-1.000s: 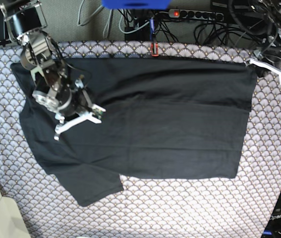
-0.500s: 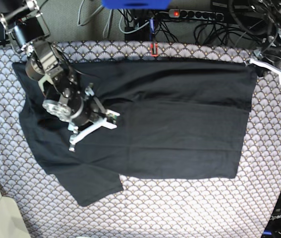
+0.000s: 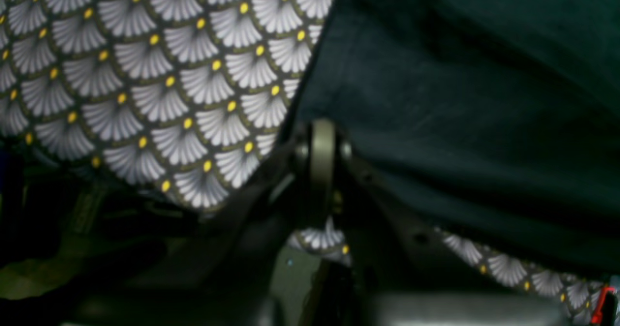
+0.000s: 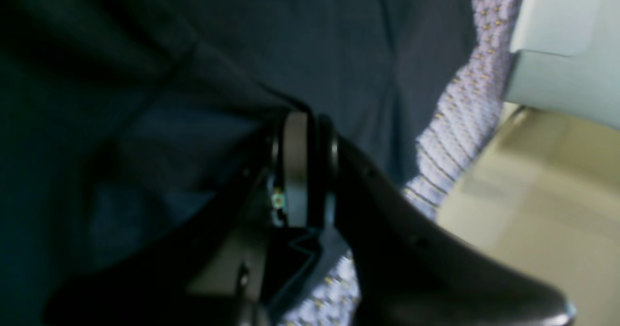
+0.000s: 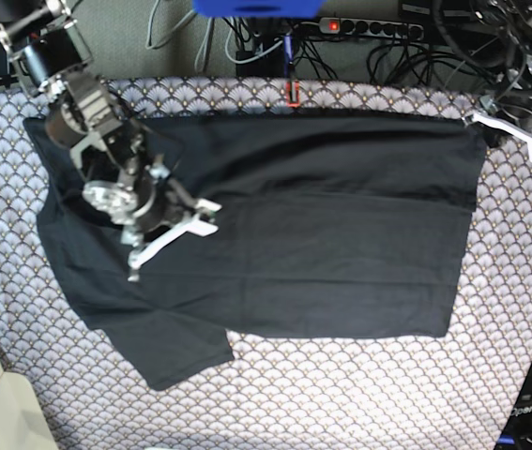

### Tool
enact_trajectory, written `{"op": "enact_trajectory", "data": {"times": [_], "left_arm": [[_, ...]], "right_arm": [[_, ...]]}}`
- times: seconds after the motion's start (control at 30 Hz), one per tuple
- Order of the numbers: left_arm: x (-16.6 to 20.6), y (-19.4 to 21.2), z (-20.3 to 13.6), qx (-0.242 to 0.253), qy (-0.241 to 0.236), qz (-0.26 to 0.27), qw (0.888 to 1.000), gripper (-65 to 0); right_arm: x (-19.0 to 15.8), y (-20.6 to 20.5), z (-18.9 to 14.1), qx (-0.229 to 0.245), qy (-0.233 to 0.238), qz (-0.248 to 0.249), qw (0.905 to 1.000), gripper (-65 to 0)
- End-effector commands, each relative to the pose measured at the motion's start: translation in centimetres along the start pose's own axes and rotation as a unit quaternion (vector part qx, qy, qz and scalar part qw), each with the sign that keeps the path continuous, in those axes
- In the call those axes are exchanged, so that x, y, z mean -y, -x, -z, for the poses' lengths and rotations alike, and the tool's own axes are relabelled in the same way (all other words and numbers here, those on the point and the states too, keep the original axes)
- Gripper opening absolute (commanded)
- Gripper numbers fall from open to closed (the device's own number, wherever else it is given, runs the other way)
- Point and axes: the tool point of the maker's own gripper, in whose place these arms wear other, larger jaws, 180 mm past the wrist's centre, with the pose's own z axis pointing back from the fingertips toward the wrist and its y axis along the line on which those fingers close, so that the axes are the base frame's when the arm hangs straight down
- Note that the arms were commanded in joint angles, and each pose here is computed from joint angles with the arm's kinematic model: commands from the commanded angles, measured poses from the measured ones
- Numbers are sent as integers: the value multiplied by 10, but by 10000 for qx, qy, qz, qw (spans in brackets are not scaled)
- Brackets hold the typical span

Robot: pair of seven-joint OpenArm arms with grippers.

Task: Fold the T-shirt properly
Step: 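Move the right gripper over the shirt body toward the sleeve, then lower the right gripper to the shirt's side edge and grasp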

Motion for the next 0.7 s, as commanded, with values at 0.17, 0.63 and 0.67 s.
{"op": "enact_trajectory", "data": {"times": [0.17,0.63,0.67], "left_arm": [[-1,-12,-4,195,5,75,9998,-650],[-2,-11,-5,176,-11,70,9998,-650],[-2,-11,-5,176,-11,70,9998,-650]], "right_arm": [[14,-2,-3,26,182,-10,9998,-585],[16,-13,-3,114,213,109,9996,-560],[16,-13,-3,114,213,109,9996,-556]]}}
